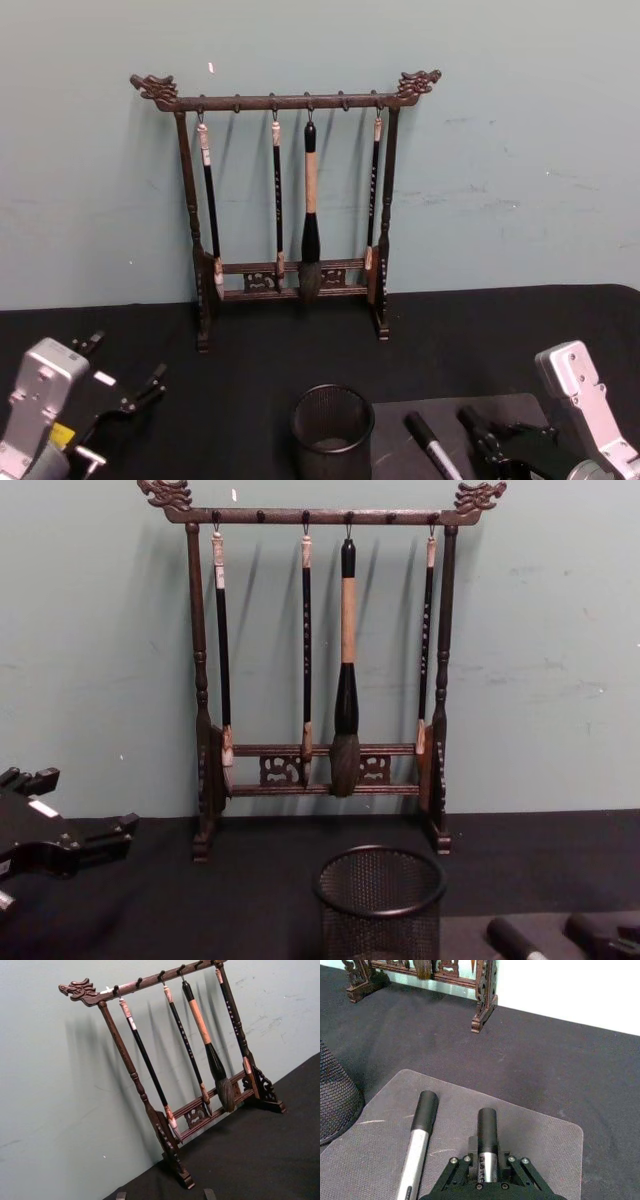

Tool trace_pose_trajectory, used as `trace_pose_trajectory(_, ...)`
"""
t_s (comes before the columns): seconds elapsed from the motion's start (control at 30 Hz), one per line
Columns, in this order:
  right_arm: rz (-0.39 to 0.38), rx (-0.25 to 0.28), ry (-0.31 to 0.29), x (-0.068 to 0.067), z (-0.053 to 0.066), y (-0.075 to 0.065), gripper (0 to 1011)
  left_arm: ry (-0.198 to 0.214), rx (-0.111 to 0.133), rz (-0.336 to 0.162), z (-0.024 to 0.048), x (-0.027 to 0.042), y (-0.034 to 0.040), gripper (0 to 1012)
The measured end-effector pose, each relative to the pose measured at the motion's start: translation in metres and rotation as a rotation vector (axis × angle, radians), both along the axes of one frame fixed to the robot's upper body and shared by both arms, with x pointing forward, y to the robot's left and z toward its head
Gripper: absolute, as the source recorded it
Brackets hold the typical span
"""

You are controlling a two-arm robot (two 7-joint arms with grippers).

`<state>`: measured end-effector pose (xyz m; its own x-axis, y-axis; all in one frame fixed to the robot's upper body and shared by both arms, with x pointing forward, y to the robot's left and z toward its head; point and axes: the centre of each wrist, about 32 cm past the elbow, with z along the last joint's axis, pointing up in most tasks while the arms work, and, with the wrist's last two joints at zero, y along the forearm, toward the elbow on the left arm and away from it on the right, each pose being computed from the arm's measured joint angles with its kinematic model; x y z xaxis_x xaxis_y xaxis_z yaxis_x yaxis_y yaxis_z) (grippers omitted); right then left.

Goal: Pick up the water-based marker from the table and place it into the pen holder.

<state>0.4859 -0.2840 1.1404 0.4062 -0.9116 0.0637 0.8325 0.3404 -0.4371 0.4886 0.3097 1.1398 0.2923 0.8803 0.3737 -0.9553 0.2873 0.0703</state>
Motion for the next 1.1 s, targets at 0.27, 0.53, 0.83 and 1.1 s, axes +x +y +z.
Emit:
trace_pose_trajectory(0.27, 0.000, 0.000, 0.000, 0.000, 0.000, 0.000, 214, 0.000, 0.000, 0.000, 0.0000, 0.0000, 0.0000, 1001)
trace_pose_trajectory(0.53, 0.000, 0.000, 0.000, 0.000, 0.000, 0.000, 214, 0.000, 0.000, 0.000, 0.0000, 0.0000, 0.0000, 1001)
trace_pose_trajectory(0.83, -0.005, 0.014, -0.028, 0.000, 0.003, -0.002, 214, 0.000, 0.000, 0.000, 0.0000, 0.0000, 0.0000, 1001)
trace_pose_trajectory(1.1, 0.036, 0.128, -0.193, 0.008, 0.024, -0.003, 214, 0.000, 0.000, 0.000, 0.0000, 0.0000, 0.0000, 1001)
